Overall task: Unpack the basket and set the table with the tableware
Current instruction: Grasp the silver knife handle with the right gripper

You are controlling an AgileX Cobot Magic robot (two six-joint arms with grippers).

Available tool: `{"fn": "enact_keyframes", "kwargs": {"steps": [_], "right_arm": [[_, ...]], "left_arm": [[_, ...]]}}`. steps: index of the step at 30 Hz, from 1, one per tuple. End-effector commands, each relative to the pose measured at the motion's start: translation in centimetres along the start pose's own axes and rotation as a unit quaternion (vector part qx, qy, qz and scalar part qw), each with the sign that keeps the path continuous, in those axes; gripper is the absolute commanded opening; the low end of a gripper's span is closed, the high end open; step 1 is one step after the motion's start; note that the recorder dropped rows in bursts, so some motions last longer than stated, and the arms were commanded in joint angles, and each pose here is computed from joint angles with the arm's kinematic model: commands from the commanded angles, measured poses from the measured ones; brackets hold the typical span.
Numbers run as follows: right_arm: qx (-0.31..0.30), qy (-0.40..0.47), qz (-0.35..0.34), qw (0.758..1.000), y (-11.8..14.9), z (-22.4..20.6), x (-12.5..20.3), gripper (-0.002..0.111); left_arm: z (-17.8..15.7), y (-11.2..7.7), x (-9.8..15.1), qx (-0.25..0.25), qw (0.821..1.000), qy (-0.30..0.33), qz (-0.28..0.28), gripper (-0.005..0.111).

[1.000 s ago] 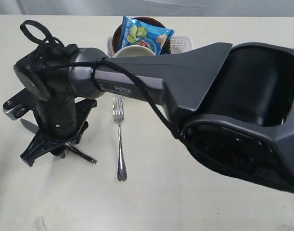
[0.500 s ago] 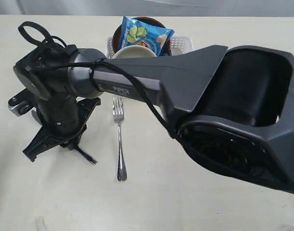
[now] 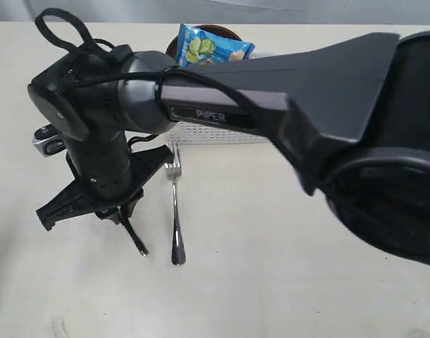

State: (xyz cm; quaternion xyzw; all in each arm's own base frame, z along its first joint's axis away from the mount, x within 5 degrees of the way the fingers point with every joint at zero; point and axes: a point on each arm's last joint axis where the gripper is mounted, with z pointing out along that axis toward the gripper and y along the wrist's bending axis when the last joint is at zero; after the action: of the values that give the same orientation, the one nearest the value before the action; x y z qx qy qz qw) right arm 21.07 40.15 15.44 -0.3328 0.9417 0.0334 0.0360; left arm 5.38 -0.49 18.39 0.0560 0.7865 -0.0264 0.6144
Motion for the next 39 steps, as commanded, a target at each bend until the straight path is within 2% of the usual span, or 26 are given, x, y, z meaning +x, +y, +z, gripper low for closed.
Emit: {"fn": "enact_keyframes", "kwargs": {"steps": [1, 8, 15, 21, 26, 35, 39], "right_arm": [[-0.018, -0.038, 0.056, 0.998, -1.0, -1.2, 1.3, 0.0], [-0.021, -0.034, 0.174, 0.984, -2.3, 0.1, 4.1, 0.0], [-0.036, -0.055, 0.219, 0.974, -2.3, 0.4, 3.9, 0.0], [0.002, -0.079, 0.266, 0.961, -3.3, 0.4, 3.5, 0.0], [-0.005, -0.091, 0.27, 0.958, -3.3, 0.4, 3.3, 0.0], [0.037, -0.06, 0.257, 0.964, -3.8, 1.8, 3.8, 0.0], [0.023, -0.073, 0.253, 0.964, -3.6, 1.9, 3.5, 0.0]], "left_arm": [[0.0, 0.0, 0.0, 0.0, 1.0, -0.004, -0.001, 0.0], [0.0, 0.0, 0.0, 0.0, 1.0, -0.004, -0.001, 0.0], [0.0, 0.0, 0.0, 0.0, 1.0, -0.004, -0.001, 0.0], [0.0, 0.0, 0.0, 0.0, 1.0, -0.004, -0.001, 0.0], [0.0, 0.0, 0.0, 0.0, 1.0, -0.004, -0.001, 0.0], [0.0, 0.0, 0.0, 0.0, 1.0, -0.004, -0.001, 0.0], [0.0, 0.0, 0.0, 0.0, 1.0, -0.004, -0.001, 0.0]]}}
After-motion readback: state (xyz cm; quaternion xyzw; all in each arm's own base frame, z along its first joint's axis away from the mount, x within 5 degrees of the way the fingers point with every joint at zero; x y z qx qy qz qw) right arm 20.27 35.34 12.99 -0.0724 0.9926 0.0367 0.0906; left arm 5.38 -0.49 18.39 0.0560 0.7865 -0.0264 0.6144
